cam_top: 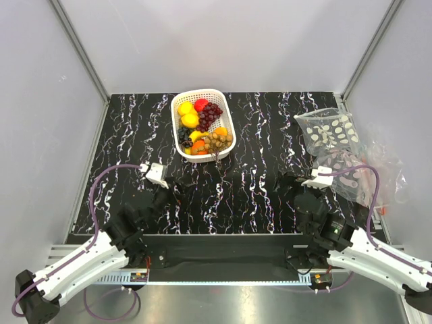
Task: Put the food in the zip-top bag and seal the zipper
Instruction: Move the zipper food storage bag to the center of the board.
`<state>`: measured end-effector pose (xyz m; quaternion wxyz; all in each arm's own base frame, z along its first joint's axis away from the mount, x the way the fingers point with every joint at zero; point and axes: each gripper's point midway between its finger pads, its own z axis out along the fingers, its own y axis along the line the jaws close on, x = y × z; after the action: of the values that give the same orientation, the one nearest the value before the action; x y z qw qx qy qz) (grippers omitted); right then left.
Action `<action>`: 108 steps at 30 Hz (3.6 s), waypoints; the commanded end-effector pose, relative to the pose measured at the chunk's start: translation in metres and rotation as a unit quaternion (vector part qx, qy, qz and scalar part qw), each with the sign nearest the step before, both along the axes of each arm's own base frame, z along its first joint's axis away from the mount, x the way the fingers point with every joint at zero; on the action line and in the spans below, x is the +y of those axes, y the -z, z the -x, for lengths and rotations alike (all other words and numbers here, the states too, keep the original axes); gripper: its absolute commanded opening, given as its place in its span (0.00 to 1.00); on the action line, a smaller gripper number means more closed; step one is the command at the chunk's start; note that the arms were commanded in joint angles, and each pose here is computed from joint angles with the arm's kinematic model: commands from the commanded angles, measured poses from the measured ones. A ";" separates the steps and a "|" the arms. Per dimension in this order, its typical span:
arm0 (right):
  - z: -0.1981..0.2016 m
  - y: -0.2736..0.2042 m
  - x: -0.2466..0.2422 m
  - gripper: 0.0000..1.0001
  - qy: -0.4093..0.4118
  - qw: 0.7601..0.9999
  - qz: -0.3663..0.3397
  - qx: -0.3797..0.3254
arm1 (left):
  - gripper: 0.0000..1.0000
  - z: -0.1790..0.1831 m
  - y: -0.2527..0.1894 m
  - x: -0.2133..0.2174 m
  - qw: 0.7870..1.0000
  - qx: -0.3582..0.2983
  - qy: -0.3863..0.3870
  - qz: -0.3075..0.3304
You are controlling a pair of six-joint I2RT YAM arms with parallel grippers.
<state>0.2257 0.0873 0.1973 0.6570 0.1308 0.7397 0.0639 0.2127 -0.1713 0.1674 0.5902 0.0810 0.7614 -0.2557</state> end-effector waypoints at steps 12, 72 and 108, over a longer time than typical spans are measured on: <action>-0.017 -0.076 0.010 1.00 0.017 0.999 0.035 -0.007 | 0.99 -0.002 -0.017 -0.002 1.000 -0.020 0.003 0.013; -0.317 0.129 -0.132 0.00 0.135 0.836 0.297 0.441 | 0.99 0.003 -0.013 -0.020 0.999 -0.003 0.046 0.020; -0.025 0.030 0.146 0.57 -0.265 0.906 0.192 0.268 | 0.99 0.005 -0.015 -0.020 0.999 -0.007 0.048 0.023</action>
<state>0.2431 0.2174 0.1390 0.3802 -0.2454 0.8917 0.0124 0.2045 -0.1857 0.1526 0.5556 0.1121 0.7766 -0.2750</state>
